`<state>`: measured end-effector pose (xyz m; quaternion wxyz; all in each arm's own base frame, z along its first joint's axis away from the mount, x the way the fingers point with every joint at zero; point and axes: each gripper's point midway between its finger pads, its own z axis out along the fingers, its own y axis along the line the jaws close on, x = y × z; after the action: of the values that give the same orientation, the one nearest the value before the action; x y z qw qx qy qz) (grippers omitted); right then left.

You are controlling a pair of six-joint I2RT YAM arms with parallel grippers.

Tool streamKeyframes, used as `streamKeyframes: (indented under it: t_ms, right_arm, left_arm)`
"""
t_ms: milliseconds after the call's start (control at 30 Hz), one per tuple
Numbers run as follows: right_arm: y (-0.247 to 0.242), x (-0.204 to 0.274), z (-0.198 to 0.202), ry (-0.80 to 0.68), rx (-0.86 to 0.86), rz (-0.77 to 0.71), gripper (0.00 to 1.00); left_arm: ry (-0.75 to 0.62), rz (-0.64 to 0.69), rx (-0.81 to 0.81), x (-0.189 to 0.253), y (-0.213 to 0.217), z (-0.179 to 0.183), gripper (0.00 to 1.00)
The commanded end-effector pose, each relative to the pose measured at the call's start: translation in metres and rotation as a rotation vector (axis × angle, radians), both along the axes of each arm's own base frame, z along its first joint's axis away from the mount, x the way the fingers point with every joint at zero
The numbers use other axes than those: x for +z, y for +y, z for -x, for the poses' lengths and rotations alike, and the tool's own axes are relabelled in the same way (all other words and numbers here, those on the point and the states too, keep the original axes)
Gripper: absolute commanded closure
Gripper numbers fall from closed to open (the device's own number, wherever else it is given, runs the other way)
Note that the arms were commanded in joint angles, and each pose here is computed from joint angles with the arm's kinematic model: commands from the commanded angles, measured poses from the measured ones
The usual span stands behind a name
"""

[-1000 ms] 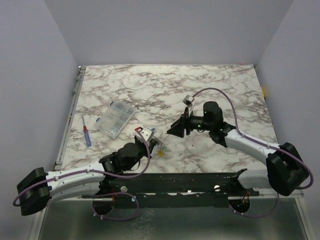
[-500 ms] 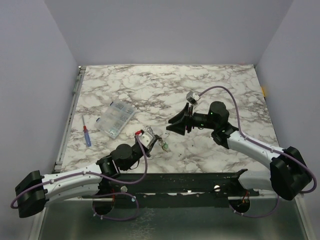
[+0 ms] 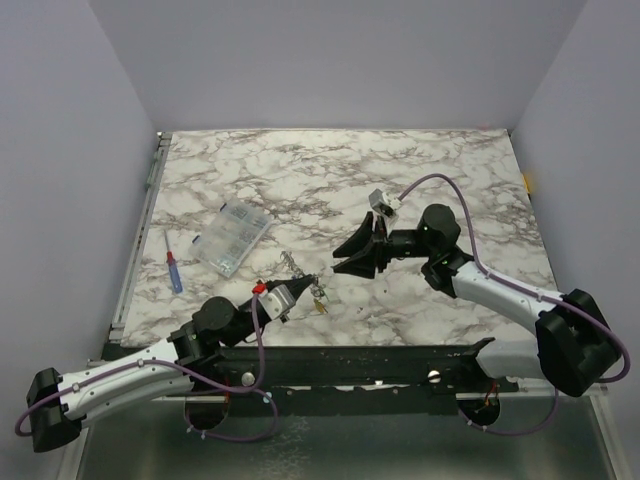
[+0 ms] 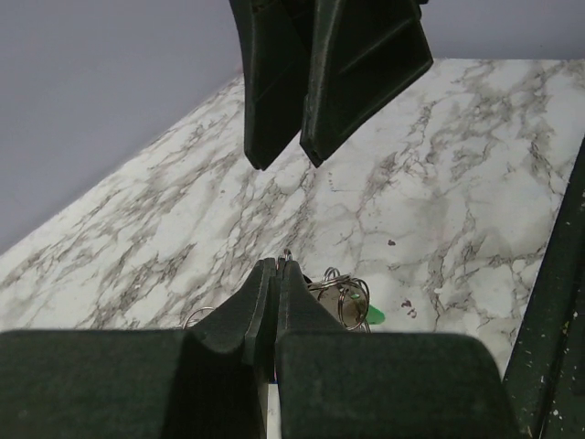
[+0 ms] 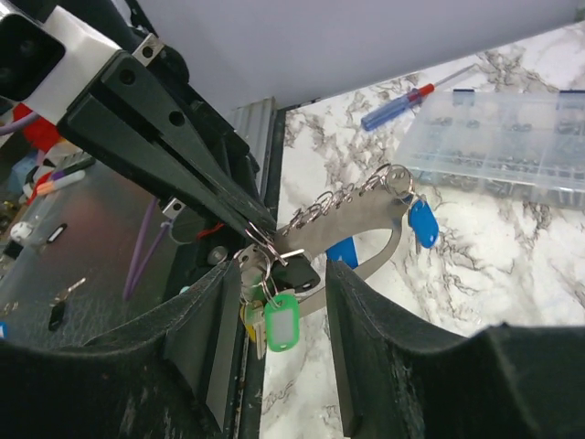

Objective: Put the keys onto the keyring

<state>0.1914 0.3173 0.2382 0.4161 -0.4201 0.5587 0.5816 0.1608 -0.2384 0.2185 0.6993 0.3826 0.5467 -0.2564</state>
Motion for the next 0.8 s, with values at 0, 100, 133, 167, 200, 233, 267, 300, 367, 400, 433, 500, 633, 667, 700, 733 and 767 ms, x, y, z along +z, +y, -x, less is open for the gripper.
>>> streamKeyframes:
  t_ms: [0, 100, 133, 167, 200, 233, 267, 300, 367, 400, 433, 500, 633, 667, 700, 733, 767]
  right_arm:
    - [0.001, 0.021, 0.015, -0.101, 0.112, -0.055, 0.51]
    - [-0.001, 0.026, 0.021, -0.116, 0.143, -0.069, 0.51]
    - [-0.002, 0.028, 0.023, -0.123, 0.155, -0.076, 0.51]
    - [-0.002, 0.029, 0.026, -0.127, 0.164, -0.083, 0.51]
    - [-0.003, 0.029, 0.029, -0.134, 0.174, -0.091, 0.52]
    - [-0.004, 0.032, 0.032, -0.153, 0.186, -0.107, 0.52]
    - [-0.004, 0.032, 0.035, -0.158, 0.195, -0.114, 0.52]
    - [-0.005, 0.033, 0.038, -0.163, 0.206, -0.121, 0.52]
    - [-0.005, 0.035, 0.044, -0.170, 0.229, -0.131, 0.54]
    - [-0.005, 0.037, 0.046, -0.172, 0.234, -0.136, 0.55]
    - [-0.005, 0.039, 0.047, -0.173, 0.236, -0.139, 0.56]
    - [-0.006, 0.042, 0.049, -0.171, 0.233, -0.140, 0.56]
    - [-0.004, 0.044, 0.049, -0.139, 0.214, -0.120, 0.54]
    - [-0.003, 0.043, 0.052, -0.136, 0.212, -0.114, 0.53]
    - [-0.002, 0.043, 0.053, -0.136, 0.210, -0.109, 0.53]
    - [0.001, 0.041, 0.056, -0.135, 0.209, -0.098, 0.53]
    - [0.005, 0.040, 0.058, -0.137, 0.210, -0.087, 0.54]
  left_arm:
    - [-0.081, 0.006, -0.129, 0.019, -0.011, 0.019, 1.00]
    - [-0.113, 0.044, -0.164, 0.030, -0.013, 0.026, 1.00]
    - [-0.123, 0.057, -0.177, 0.034, -0.014, 0.028, 1.00]
    - [-0.132, 0.070, -0.187, 0.038, -0.015, 0.029, 1.00]
    - [-0.139, 0.079, -0.198, 0.041, -0.016, 0.031, 1.00]
    - [-0.146, 0.086, -0.207, 0.044, -0.017, 0.033, 1.00]
    - [-0.153, 0.096, -0.215, 0.048, -0.018, 0.034, 1.00]
    - [-0.159, 0.102, -0.222, 0.051, -0.019, 0.035, 1.00]
    - [-0.173, 0.117, -0.233, 0.059, -0.019, 0.037, 1.00]
    - [-0.181, 0.128, -0.238, 0.063, -0.019, 0.038, 1.00]
    - [-0.193, 0.141, -0.241, 0.068, -0.018, 0.039, 1.00]
    - [-0.220, 0.162, -0.248, 0.079, -0.017, 0.042, 1.00]
    - [-0.260, 0.189, -0.256, 0.093, -0.014, 0.046, 1.00]
    - [-0.269, 0.198, -0.261, 0.096, -0.013, 0.047, 1.00]
    - [-0.278, 0.207, -0.266, 0.098, -0.012, 0.049, 1.00]
    - [-0.282, 0.220, -0.273, 0.100, -0.012, 0.051, 1.00]
    - [-0.284, 0.232, -0.277, 0.102, -0.011, 0.052, 1.00]
